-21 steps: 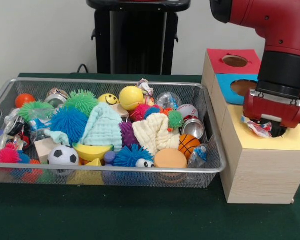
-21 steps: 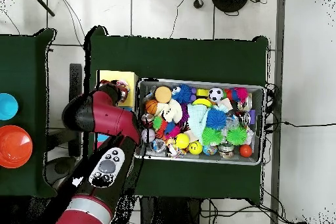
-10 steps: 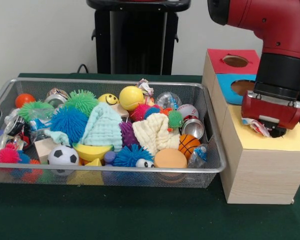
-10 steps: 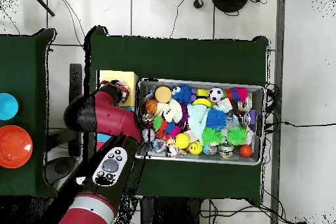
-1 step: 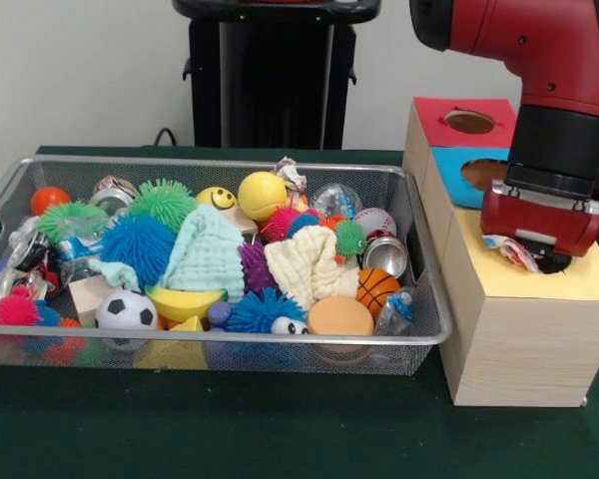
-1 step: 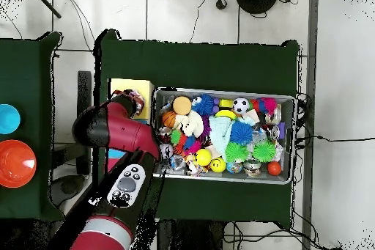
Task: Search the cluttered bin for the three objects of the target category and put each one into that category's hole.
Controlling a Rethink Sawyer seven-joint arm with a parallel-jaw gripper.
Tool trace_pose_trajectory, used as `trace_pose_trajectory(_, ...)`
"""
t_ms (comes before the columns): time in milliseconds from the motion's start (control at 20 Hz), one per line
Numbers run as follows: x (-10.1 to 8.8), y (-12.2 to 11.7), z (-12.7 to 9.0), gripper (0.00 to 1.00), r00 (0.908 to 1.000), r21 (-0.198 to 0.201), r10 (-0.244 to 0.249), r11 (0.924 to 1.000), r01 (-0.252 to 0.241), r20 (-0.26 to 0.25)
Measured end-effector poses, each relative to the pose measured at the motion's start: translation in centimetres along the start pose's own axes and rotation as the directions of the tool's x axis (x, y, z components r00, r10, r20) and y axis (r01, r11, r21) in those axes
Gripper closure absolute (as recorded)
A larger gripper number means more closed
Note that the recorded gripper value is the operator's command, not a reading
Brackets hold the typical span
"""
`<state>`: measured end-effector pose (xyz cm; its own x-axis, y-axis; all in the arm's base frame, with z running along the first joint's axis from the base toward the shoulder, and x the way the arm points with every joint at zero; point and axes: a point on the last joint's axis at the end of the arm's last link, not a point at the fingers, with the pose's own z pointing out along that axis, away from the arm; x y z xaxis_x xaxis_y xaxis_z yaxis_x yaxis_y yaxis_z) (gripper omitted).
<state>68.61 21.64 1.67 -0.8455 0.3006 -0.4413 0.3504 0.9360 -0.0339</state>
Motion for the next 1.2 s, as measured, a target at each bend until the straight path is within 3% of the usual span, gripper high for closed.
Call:
trace_pose_trajectory(450,-0.2,-0.1,-0.4,1.0,0.9998,-0.008,0.014,0.9999,-0.014,-0.013)
trace_pose_trajectory(1150,0.1,-0.2,-2.5,1.0,0.9934,-0.03,0.051,0.9981,-0.055,-0.103)
trace_pose_trajectory(1200,0.1,0.1,-3.0,0.0,0.9918,-0.04,0.056,0.9974,-0.061,-0.115)
